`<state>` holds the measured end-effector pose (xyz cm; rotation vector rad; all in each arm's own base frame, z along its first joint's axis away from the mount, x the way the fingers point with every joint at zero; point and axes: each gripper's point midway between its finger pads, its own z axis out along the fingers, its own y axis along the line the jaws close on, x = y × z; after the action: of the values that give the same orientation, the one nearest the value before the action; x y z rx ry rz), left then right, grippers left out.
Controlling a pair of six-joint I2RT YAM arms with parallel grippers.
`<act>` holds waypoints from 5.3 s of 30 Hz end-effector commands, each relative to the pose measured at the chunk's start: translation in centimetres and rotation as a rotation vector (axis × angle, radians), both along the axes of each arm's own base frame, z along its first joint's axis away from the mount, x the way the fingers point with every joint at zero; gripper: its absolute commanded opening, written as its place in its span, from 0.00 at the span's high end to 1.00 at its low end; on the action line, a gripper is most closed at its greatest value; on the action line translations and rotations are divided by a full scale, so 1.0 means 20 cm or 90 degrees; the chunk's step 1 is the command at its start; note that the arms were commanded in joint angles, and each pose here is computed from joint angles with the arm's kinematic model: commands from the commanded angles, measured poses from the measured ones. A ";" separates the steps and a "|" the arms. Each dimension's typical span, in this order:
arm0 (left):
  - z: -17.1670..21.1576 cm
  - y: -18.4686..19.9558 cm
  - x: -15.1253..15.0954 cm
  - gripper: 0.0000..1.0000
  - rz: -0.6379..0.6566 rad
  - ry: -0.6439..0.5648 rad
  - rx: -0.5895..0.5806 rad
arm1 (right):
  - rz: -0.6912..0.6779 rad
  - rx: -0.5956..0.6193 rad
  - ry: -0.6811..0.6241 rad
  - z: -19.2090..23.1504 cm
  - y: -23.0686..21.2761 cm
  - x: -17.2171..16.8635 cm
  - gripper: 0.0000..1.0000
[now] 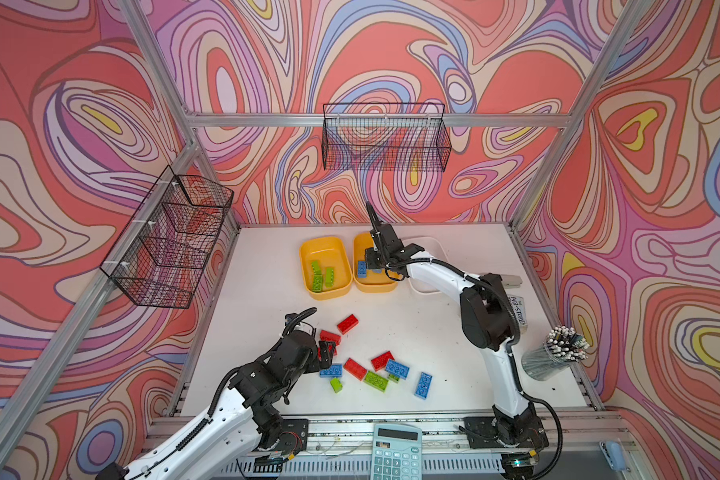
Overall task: Sort the legos into containers by color
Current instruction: 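Lift the light-blue brick and drop it into the blue-brick tub, then draw the right gripper back while the left gripper moves toward the red bricks, then lower the left gripper onto a red brick and close on it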
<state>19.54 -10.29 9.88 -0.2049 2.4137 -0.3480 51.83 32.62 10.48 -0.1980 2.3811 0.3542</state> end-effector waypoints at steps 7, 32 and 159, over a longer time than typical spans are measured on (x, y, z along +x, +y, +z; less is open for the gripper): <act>-0.01 0.05 -0.07 0.02 0.024 0.048 0.010 | 0.046 0.010 -0.033 0.16 0.00 0.05 0.28; -0.23 -0.07 -0.21 0.11 0.008 0.165 -0.025 | 0.069 0.084 -0.031 0.38 -0.37 -0.69 0.02; -0.37 -0.42 0.53 0.41 -0.357 0.287 0.232 | 0.007 0.153 0.035 0.32 -0.72 -1.29 0.02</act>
<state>29.88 -18.46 2.29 0.6532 2.8820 -0.0864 26.08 18.69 16.16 -0.1018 2.3887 0.6679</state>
